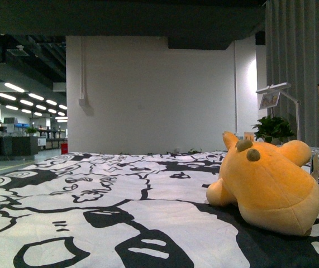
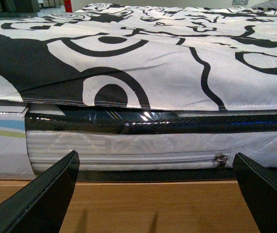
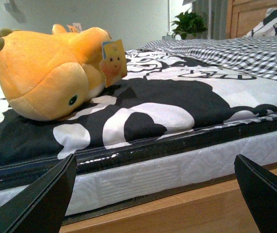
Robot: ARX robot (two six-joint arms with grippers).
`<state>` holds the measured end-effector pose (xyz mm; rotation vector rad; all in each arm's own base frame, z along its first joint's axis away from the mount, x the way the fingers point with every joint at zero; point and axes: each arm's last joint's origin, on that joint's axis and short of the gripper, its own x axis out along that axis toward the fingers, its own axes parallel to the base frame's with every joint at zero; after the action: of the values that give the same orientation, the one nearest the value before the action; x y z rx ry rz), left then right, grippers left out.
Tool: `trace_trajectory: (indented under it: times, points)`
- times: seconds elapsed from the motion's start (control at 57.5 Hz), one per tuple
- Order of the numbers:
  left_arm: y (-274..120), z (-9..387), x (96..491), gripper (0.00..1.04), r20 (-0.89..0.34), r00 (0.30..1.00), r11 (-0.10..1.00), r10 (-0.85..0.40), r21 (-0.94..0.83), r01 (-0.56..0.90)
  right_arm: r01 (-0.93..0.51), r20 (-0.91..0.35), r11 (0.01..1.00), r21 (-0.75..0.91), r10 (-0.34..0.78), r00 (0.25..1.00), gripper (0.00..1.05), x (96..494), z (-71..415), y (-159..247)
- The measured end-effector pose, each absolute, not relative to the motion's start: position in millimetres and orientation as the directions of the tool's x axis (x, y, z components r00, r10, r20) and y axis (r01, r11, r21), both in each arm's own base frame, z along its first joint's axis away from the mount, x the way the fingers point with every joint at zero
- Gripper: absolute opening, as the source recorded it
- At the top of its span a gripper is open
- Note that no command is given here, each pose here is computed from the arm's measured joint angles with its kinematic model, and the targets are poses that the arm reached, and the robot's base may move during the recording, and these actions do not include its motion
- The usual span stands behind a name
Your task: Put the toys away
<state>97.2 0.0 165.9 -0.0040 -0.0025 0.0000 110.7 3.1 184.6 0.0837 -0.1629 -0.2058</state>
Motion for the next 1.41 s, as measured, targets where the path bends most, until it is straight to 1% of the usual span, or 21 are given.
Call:
trace_trajectory:
  times: [0.226, 0.348, 0.608, 0.747, 1.043, 1.408]
  points:
    - [0, 166, 97, 0.98, 0.002, 1.0, 1.0, 0.0, -0.004, 0.0, 0.158, 0.125, 0.984, 0.087, -0.168, 0.978, 0.98, 134, 180, 6]
    - [0, 166, 97, 0.98, 0.002, 1.0, 1.0, 0.0, -0.004, 0.0, 0.155, 0.112, 0.984, 0.086, -0.164, 0.98, 0.98, 148, 181, 8]
    - [0, 166, 97, 0.98, 0.002, 1.0, 1.0, 0.0, -0.004, 0.0, 0.202, 0.104, 0.975, 0.097, -0.211, 0.972, 0.98, 183, 187, 0]
    - [0, 166, 97, 0.98, 0.002, 1.0, 1.0, 0.0, -0.004, 0.0, 0.196, 0.123, 0.975, 0.101, -0.207, 0.971, 0.98, 203, 201, -1]
    - [0, 166, 97, 0.98, 0.002, 1.0, 1.0, 0.0, -0.004, 0.0, 0.17, 0.188, 0.977, 0.128, -0.193, 0.963, 0.98, 224, 231, 2]
    - [0, 166, 97, 0.98, 0.002, 1.0, 1.0, 0.0, -0.004, 0.0, 0.12, 0.255, 0.988, 0.1, -0.142, 0.956, 0.98, 244, 249, 38]
